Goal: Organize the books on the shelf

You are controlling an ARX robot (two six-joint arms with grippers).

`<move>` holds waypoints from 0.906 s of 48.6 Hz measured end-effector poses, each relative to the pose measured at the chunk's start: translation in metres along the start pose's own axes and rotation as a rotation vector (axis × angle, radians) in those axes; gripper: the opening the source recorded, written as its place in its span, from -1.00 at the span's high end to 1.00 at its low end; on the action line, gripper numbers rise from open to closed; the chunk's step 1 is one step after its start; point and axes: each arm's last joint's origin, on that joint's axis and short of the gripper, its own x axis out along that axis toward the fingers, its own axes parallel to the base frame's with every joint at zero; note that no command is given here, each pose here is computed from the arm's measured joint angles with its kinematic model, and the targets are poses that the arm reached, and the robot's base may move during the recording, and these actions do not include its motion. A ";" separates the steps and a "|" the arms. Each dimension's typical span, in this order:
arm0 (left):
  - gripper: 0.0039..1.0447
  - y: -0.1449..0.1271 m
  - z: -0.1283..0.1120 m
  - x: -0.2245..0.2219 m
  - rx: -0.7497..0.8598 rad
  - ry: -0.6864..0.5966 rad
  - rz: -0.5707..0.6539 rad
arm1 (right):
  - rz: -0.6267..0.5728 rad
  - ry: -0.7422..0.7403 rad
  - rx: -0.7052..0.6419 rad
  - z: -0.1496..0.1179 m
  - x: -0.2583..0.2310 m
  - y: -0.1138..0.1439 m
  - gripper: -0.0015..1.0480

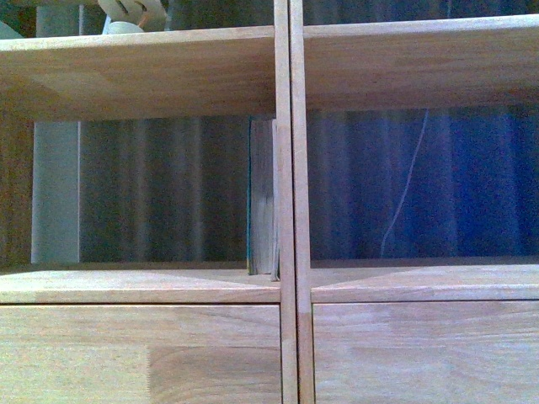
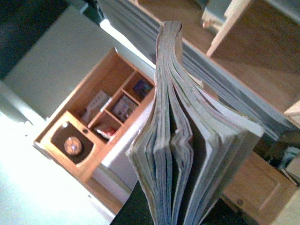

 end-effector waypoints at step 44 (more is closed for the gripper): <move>-0.86 0.000 0.000 0.000 0.000 0.000 0.000 | -0.269 0.017 -0.105 0.090 0.069 -0.091 0.86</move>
